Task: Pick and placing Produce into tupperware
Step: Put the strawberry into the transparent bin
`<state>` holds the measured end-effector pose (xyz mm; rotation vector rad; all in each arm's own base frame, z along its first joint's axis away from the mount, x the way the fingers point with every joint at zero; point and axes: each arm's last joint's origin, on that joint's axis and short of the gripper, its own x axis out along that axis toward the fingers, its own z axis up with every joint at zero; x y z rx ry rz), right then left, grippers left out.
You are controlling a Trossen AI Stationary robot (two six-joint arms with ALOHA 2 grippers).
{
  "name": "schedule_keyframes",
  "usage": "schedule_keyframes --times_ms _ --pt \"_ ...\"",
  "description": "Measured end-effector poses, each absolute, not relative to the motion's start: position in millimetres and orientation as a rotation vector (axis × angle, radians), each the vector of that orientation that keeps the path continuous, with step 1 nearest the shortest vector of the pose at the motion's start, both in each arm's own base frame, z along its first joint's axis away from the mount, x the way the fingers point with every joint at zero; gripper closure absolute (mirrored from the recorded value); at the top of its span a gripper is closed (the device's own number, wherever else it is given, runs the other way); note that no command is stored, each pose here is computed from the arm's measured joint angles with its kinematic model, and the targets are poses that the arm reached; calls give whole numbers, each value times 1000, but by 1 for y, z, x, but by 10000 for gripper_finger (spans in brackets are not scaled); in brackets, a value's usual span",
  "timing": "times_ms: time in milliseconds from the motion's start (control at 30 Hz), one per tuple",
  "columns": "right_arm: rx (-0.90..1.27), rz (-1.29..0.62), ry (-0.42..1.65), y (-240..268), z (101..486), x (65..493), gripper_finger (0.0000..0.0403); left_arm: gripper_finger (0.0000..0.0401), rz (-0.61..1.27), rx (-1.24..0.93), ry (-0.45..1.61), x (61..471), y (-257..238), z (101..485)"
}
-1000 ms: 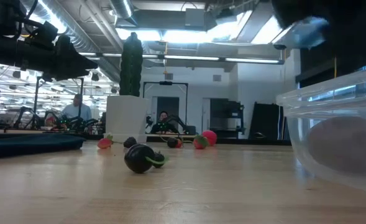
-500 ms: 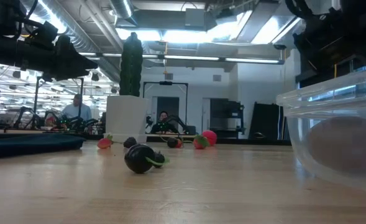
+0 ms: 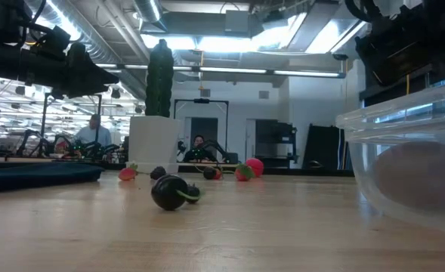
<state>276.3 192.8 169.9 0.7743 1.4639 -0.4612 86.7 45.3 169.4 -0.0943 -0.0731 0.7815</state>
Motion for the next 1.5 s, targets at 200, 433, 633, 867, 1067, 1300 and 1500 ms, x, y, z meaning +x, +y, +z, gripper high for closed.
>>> schedule_keyframes --times_ms 200,433,633,867,1067,1300,1500 --pt "778 -454 1471 193 173 277 235 103 781 -94 -73 87 45 169" --pt "658 -407 1306 188 213 281 223 103 781 -94 -73 87 45 169" --pt "438 -410 1150 163 255 280 223 103 781 -94 -73 87 45 169" --pt "-7 -553 939 115 275 290 223 103 781 -94 -73 87 45 169" --pt "-231 -627 825 92 278 312 223 103 781 -96 -74 87 45 169" --pt "-167 -677 742 63 251 334 223 103 781 -98 -75 87 45 169" --pt "-52 -614 653 36 215 341 223 103 781 -98 -75 87 45 169"
